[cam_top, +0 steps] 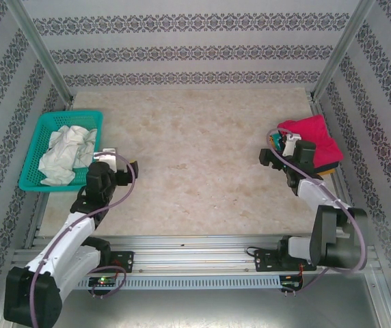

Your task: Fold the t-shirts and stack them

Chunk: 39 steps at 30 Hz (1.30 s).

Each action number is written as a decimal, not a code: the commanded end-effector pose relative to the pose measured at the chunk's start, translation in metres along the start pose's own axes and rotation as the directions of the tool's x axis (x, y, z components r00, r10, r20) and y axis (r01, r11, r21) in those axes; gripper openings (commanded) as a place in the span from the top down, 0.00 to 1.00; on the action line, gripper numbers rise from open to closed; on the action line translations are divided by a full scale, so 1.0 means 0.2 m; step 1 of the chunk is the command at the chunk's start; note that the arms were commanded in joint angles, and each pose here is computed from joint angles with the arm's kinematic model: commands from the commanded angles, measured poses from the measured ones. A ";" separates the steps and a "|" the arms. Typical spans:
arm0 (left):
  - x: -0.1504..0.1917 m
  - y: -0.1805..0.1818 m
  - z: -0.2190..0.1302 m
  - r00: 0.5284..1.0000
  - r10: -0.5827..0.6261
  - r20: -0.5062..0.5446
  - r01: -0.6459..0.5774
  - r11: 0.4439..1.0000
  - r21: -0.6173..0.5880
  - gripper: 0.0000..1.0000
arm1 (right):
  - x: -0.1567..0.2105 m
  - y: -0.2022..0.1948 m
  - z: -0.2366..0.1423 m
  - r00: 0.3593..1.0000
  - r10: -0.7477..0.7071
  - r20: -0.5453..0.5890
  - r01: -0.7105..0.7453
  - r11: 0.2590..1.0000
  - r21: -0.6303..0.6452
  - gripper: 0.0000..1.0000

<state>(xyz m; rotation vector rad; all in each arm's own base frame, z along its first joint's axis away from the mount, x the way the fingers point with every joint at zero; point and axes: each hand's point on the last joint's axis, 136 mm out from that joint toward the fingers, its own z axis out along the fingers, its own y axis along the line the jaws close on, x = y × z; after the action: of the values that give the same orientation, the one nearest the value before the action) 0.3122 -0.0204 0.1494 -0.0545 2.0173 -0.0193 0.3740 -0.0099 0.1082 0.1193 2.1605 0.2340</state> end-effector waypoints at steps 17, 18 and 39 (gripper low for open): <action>-0.02 0.20 0.36 0.987 -0.055 0.152 0.041 0.995 0.090 0.00 | -0.09 0.03 0.13 0.971 -0.139 0.195 0.118 0.987 0.113 0.02; -0.02 0.19 0.38 0.989 -0.067 0.134 0.052 0.993 0.110 0.00 | -0.08 0.02 0.13 0.970 -0.139 0.197 0.117 0.986 0.119 0.02; 0.09 0.13 0.53 0.995 0.036 0.092 -0.038 0.999 0.017 0.00 | -0.04 0.04 0.11 0.950 -0.171 0.262 0.142 0.982 0.128 0.02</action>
<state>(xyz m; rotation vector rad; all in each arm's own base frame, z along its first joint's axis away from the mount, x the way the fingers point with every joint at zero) 0.4127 0.0095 0.1283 0.0216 1.7801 0.0165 0.3953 -0.0027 0.0960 0.0511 1.9446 0.0292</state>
